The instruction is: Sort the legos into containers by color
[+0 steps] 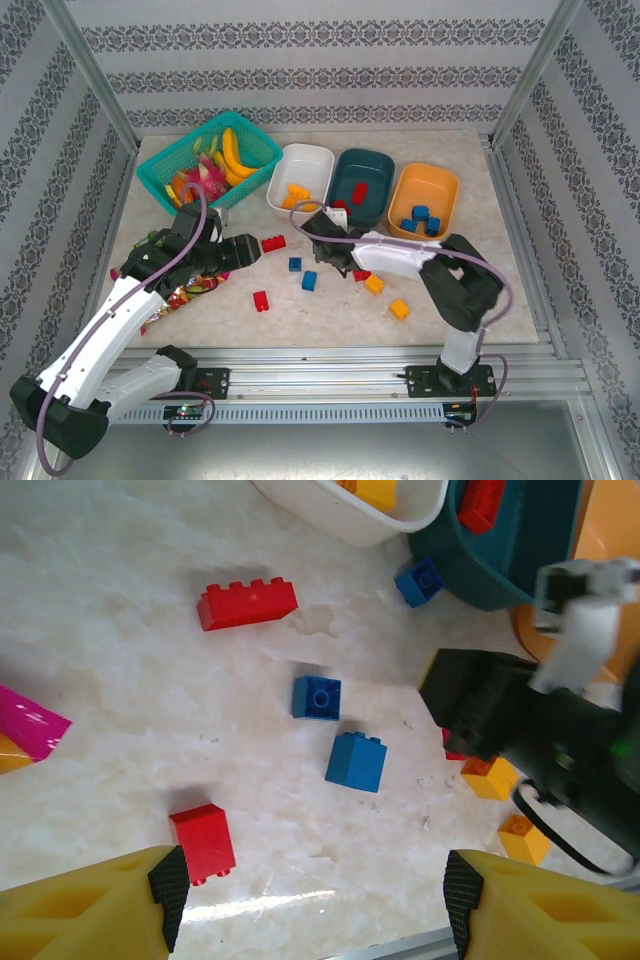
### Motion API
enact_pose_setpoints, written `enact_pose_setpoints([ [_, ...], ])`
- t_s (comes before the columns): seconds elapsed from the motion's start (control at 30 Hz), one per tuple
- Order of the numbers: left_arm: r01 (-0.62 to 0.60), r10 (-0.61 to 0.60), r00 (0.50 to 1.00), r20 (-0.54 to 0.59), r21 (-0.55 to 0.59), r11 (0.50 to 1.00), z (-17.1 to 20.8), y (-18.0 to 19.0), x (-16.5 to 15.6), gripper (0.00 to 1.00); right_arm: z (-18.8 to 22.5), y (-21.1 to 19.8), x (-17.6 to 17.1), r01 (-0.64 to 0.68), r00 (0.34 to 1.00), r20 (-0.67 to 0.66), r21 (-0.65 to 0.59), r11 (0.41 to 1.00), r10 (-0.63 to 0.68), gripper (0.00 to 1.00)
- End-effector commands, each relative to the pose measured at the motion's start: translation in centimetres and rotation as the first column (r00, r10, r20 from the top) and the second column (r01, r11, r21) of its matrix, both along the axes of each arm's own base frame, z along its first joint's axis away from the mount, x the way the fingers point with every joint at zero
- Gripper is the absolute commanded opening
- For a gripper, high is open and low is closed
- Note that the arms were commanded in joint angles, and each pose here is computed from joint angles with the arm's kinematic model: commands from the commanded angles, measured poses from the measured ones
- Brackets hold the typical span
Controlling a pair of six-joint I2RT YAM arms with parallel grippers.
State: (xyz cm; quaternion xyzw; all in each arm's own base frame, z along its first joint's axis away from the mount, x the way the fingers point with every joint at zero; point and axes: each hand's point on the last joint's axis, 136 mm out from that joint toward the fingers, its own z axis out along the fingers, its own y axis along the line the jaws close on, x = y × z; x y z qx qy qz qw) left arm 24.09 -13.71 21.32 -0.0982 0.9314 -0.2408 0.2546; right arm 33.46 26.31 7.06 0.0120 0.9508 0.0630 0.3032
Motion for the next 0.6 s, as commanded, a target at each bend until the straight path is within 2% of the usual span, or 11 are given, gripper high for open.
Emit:
enact_pose_setpoints([
  [0.0,0.06,-0.058,0.998,0.032,-0.066,0.996,0.5,-2.6,1.3,0.71,4.1,-2.2,-0.8,0.066,0.997,0.041,0.074,0.995,-0.069,0.18],
  [0.17,0.147,-0.144,0.988,0.049,-0.079,0.986,0.7,-7.3,4.0,0.7,7.6,-6.5,-0.3,0.118,0.991,0.047,0.132,0.984,-0.125,0.17],
  [0.37,0.204,-0.2,0.978,0.055,-0.074,0.976,0.9,-11.5,7.0,0.7,9.0,-12.2,2.4,0.202,0.978,0.004,0.194,0.96,-0.207,0.17],
  [0.43,0.184,-0.18,0.982,0.061,-0.067,0.981,0.8,-11.4,7.5,0.7,8.7,-10.9,2.5,0.154,0.988,-0.018,0.215,0.964,-0.154,0.24],
  [0.57,0.141,-0.14,0.989,0.046,-0.019,0.99,-0.1,-10.0,7.1,0.7,6.3,-5.8,1.0,0.063,0.996,-0.069,0.211,0.975,-0.05,0.49],
])
